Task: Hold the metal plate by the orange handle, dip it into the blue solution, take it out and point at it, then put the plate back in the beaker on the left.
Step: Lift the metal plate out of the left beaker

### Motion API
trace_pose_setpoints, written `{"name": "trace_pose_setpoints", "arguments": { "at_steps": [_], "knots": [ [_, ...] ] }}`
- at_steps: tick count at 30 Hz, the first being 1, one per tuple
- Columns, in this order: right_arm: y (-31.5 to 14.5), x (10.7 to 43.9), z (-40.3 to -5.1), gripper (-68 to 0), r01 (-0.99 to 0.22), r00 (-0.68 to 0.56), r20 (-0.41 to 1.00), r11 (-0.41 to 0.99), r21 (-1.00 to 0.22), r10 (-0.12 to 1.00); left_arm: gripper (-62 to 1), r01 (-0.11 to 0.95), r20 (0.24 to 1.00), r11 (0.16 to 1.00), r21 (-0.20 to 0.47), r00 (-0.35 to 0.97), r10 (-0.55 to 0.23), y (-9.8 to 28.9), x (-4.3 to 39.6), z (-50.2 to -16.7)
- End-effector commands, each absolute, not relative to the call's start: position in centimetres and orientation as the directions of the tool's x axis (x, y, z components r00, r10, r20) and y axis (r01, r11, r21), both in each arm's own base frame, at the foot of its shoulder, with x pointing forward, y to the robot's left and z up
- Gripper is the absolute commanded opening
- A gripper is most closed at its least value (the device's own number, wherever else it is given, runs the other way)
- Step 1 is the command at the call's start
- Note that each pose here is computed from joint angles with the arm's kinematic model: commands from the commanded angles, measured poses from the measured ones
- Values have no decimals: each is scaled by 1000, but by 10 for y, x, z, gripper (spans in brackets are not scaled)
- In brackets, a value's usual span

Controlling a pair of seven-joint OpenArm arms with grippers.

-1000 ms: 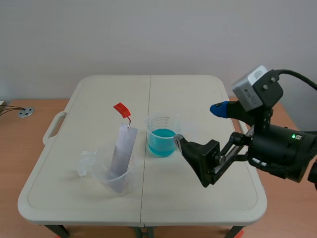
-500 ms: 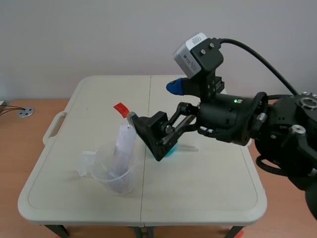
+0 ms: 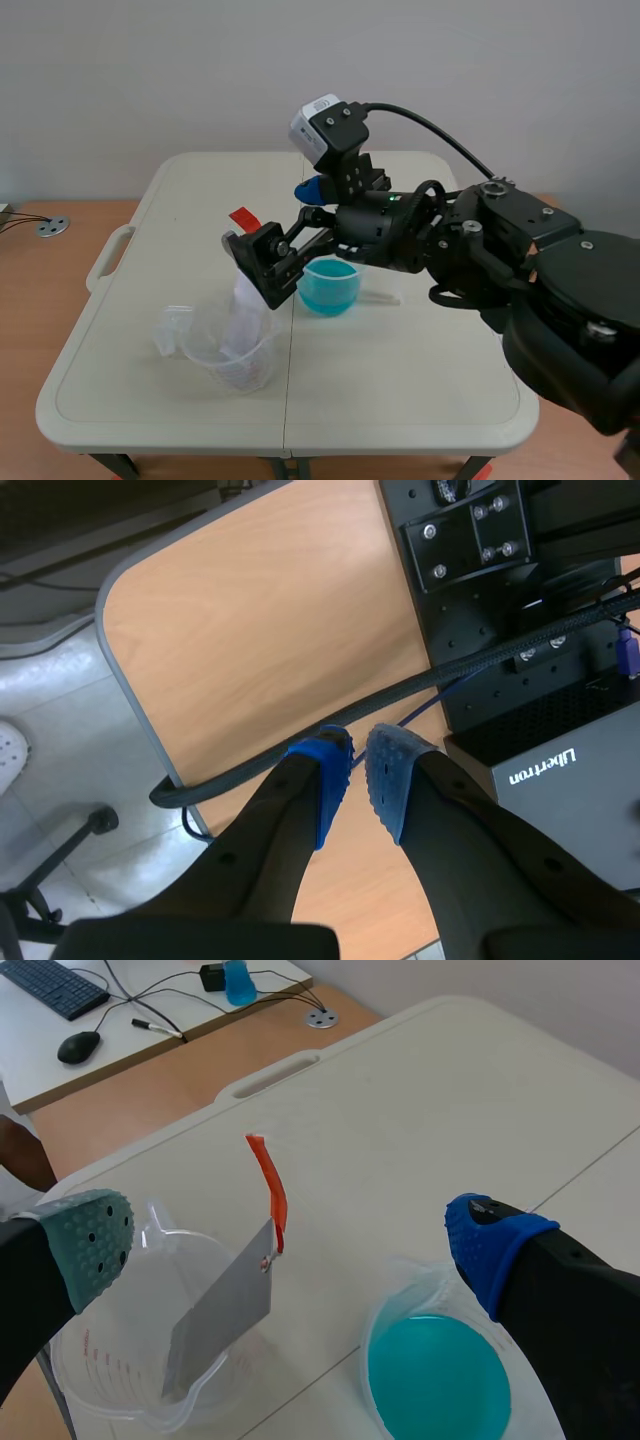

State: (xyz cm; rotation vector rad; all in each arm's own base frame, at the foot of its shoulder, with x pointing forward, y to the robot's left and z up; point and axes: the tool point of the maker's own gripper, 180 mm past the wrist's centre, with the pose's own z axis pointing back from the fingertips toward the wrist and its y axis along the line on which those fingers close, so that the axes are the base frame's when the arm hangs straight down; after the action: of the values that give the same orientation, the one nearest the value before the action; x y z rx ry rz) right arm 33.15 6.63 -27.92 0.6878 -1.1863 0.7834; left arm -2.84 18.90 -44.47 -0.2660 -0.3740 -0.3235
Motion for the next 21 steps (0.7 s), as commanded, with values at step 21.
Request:
{"name": "trace_pose_setpoints", "arguments": {
  "at_steps": [21],
  "knots": [
    [111, 324, -277, -128, -864, 224, 969, 482, 150, 101, -515, 358, 380, 909, -214, 888, -260, 182, -31, -446]
  ]
}}
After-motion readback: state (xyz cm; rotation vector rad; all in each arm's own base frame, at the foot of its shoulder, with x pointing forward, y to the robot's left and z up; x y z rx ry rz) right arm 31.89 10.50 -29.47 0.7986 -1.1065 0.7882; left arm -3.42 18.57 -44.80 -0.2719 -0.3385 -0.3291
